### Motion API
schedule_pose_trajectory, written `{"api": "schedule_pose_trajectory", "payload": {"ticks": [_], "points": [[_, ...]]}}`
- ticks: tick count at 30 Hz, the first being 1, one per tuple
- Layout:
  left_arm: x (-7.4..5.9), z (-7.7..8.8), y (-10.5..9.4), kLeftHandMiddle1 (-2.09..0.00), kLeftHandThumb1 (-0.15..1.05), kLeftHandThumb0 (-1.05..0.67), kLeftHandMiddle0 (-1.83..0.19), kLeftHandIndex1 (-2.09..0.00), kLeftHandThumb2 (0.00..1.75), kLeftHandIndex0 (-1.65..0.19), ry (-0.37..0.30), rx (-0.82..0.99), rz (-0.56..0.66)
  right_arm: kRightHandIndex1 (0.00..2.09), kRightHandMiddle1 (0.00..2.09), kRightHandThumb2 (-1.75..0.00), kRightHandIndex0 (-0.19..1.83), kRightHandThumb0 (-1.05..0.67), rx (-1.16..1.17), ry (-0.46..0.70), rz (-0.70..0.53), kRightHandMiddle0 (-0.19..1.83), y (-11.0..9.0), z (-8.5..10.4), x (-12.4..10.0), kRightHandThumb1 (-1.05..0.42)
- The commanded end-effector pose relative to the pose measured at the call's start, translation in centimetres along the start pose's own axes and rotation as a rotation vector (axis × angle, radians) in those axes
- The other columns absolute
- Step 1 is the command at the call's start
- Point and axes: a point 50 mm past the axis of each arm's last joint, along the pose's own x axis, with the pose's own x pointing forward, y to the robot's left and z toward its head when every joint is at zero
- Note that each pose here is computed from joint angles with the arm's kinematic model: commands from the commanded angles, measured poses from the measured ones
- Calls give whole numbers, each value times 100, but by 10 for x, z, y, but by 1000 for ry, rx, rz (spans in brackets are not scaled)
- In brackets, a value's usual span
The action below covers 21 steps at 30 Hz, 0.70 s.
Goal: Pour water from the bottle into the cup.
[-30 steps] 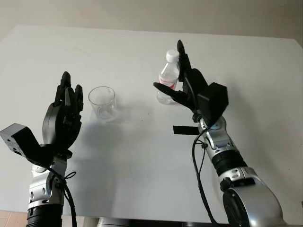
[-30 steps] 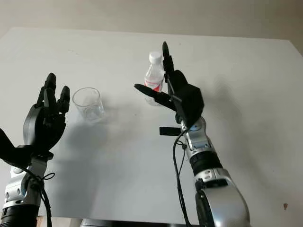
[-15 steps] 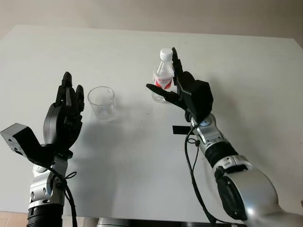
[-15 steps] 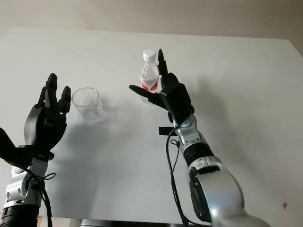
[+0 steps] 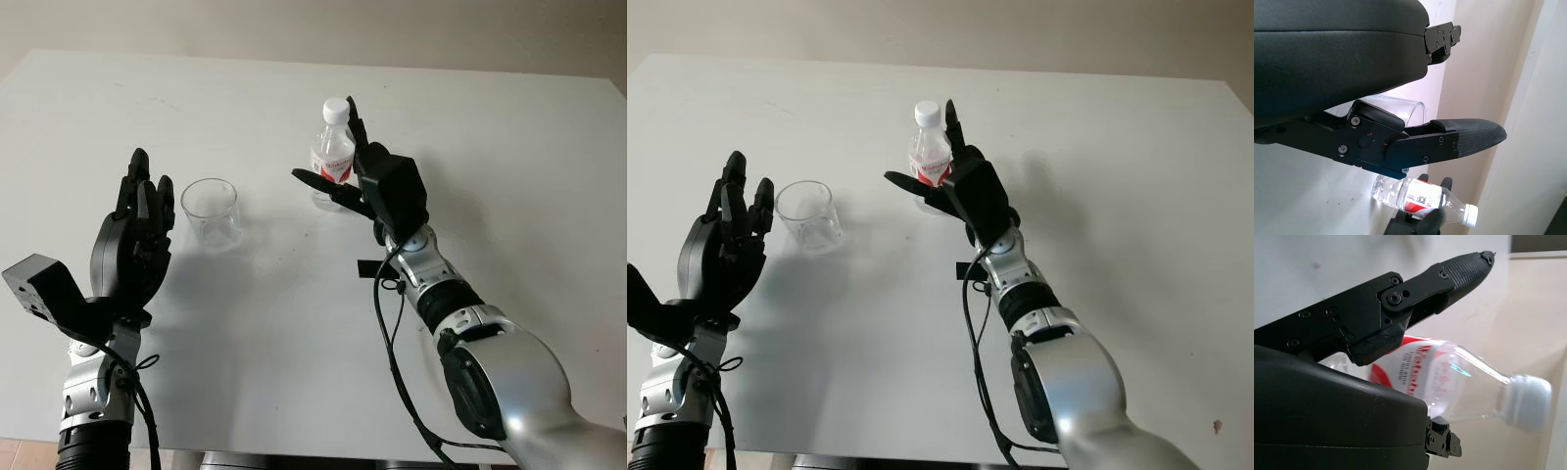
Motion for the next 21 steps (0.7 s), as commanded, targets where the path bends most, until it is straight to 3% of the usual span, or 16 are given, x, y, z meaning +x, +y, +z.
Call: {"api": "schedule_pose_trajectory", "payload": {"ticks": [1, 5, 10, 16, 17, 18, 21], "points": [[2, 3, -1, -5, 105, -80, 15, -5, 54, 17, -15, 6, -4, 0, 0, -4, -19, -90, 44, -8, 1, -19, 1, 8, 5, -91], [2, 2, -1, -5, 105, -80, 15, -5, 54, 17, -11, 11, -1, 0, 1, -4, -19, -79, 113, -2, 11, -17, 2, 12, 8, -88], [2, 2, -3, -5, 105, -80, 15, -5, 55, 17, -13, 10, -6, 5, 5, -5, -12, -79, 137, 15, 10, -12, 5, 15, 11, -88], [2, 2, -4, -5, 105, -80, 15, -5, 56, 17, -16, 9, -1, 21, 26, -5, 10, -72, 190, 66, -16, 17, 7, 17, 15, -85], [2, 2, -3, -5, 105, -80, 15, -5, 55, 17, -17, 11, 1, 47, 43, -5, 3, -72, 190, 76, -19, 14, 8, 17, 15, -85], [1, 2, -3, -5, 105, -80, 15, -5, 55, 18, -18, 15, 2, 91, 79, -5, -10, -71, 188, 84, -22, 5, 8, 17, 16, -84], [1, 3, -2, -5, 105, -80, 16, -5, 55, 18, -21, 23, 2, 142, 137, -5, -18, -70, 156, 114, -22, -9, 10, 15, 16, -84]]}}
